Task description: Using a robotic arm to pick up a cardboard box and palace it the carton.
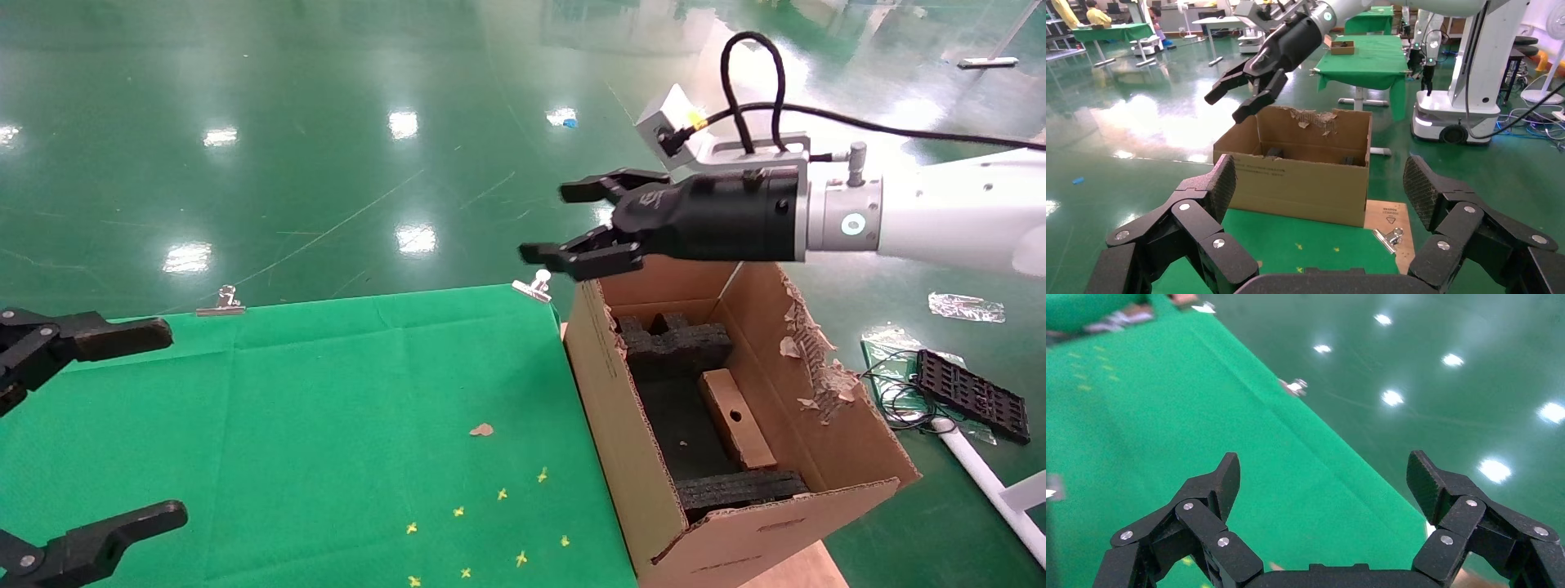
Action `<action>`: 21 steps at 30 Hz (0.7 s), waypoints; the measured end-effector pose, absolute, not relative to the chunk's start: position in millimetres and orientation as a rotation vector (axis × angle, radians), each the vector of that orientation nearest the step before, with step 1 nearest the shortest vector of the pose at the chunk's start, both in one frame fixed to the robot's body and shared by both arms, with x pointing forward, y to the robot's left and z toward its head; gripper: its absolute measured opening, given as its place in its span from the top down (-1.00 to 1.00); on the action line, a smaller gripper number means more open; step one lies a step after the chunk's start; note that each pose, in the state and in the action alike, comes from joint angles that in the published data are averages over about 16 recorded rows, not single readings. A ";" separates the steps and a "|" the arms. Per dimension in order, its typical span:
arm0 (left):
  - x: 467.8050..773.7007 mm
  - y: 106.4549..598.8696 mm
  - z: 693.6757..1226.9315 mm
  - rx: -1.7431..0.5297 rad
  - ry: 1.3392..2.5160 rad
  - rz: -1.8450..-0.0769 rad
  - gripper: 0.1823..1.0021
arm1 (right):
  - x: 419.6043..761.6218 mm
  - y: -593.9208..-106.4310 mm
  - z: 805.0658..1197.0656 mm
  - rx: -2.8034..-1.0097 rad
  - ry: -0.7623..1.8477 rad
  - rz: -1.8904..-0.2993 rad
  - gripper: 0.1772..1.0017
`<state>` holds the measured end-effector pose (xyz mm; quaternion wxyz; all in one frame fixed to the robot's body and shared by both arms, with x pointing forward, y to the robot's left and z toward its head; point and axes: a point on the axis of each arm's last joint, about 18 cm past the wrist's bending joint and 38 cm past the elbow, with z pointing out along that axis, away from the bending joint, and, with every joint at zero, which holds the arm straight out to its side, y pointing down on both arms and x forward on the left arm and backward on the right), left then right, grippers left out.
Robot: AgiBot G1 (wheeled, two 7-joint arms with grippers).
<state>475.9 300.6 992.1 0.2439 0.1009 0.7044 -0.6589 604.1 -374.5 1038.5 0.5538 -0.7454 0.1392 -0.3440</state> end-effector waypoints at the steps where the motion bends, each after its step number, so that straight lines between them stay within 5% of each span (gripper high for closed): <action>1: 475.9 300.6 992.1 0.276 1.924 -1.800 -1.00 | 601.4 -370.4 1036.4 -1.756 0.309 -0.799 -1.00; 21: 475.9 300.6 992.1 0.276 1.924 -1.800 -1.00 | 522.9 -315.0 1004.5 -1.641 -0.066 -0.604 -1.00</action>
